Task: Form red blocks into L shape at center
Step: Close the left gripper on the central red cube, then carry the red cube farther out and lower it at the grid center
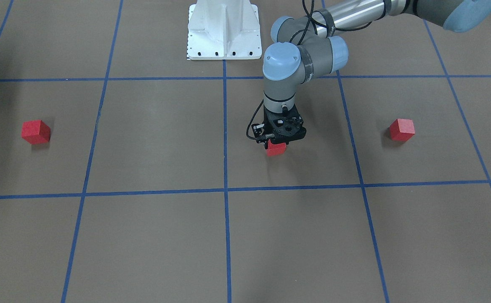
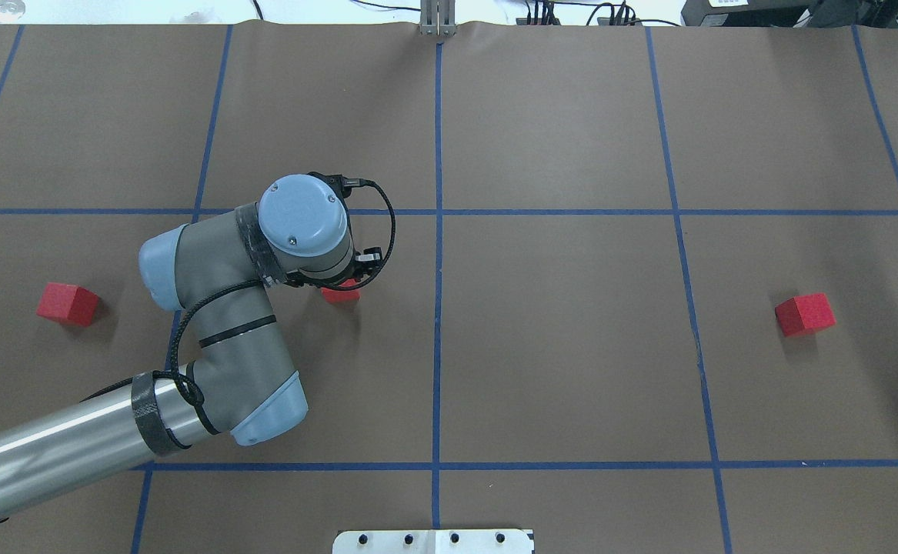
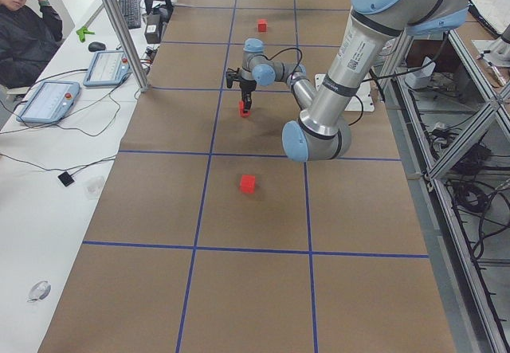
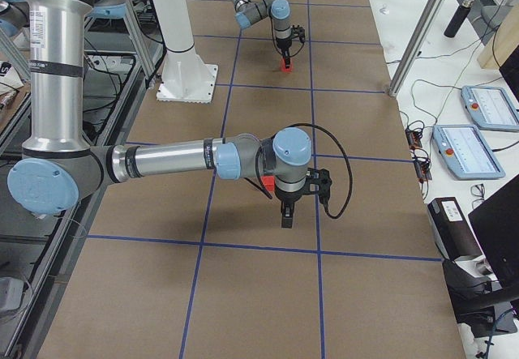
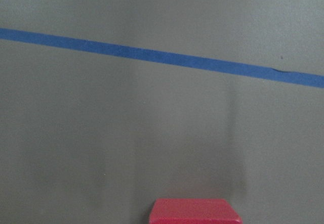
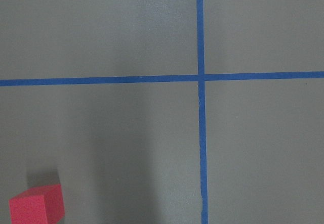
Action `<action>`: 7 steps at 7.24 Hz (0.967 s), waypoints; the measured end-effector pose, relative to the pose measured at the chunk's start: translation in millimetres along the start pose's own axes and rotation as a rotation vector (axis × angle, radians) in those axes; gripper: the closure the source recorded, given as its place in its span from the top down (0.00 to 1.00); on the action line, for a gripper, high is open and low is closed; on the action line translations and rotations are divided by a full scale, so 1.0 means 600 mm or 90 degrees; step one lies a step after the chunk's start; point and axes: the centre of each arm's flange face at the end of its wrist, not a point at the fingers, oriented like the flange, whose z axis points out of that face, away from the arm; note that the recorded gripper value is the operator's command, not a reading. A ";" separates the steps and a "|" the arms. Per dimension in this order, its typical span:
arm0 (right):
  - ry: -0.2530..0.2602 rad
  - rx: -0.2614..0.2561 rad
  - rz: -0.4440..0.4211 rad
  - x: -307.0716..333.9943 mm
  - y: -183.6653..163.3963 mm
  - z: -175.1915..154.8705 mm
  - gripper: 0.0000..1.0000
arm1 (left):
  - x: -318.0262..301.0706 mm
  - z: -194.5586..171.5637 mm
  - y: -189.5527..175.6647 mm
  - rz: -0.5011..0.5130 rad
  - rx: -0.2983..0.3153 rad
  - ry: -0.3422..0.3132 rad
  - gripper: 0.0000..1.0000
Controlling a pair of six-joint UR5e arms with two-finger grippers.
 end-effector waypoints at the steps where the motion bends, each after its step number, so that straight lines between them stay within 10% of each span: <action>1: 0.000 0.001 -0.001 -0.001 0.000 -0.001 0.99 | 0.003 -0.009 0.000 -0.002 0.000 0.006 0.00; 7: -0.002 0.005 -0.004 -0.007 -0.005 -0.006 0.99 | 0.154 -0.116 -0.093 0.007 0.029 0.009 0.00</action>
